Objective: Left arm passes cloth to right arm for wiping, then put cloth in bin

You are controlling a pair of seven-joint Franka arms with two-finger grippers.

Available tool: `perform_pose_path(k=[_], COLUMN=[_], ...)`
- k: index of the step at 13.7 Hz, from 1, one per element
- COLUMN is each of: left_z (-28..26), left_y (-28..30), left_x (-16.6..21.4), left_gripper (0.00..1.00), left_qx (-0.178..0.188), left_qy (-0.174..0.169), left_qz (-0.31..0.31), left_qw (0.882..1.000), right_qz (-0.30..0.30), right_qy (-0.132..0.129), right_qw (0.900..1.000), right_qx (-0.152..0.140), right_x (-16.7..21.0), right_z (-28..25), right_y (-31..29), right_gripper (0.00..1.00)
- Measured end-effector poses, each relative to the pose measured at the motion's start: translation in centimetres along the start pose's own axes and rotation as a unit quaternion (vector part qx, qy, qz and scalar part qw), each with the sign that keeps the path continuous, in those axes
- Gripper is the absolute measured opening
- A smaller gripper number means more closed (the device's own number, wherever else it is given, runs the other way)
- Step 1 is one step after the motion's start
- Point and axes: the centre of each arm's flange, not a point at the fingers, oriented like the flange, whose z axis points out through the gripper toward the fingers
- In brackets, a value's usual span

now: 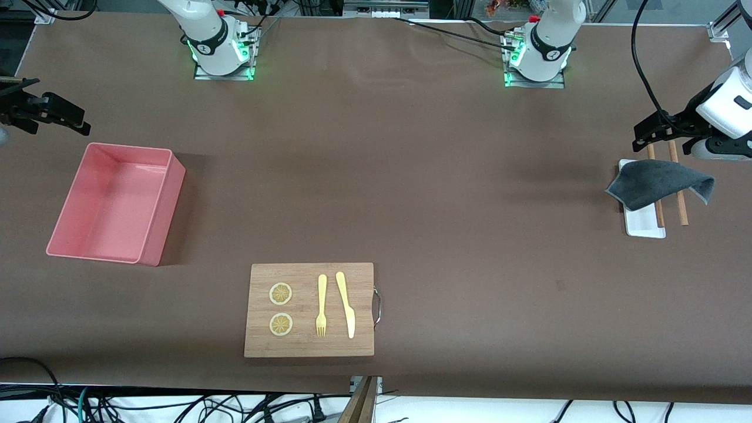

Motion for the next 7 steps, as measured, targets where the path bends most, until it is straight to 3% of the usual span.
perform_pose_path(k=[7], left_z=[0.02], left_y=[-0.14], left_x=[-0.34], left_gripper=[1.00], left_qx=[0.000], left_qy=[-0.009], left_qz=[-0.002], left_qw=[1.000], right_qz=[0.000], right_qy=[0.000], right_qw=[1.000], right_qx=[0.000], right_x=[0.00], right_z=[0.00], right_y=[0.00], right_gripper=[1.00])
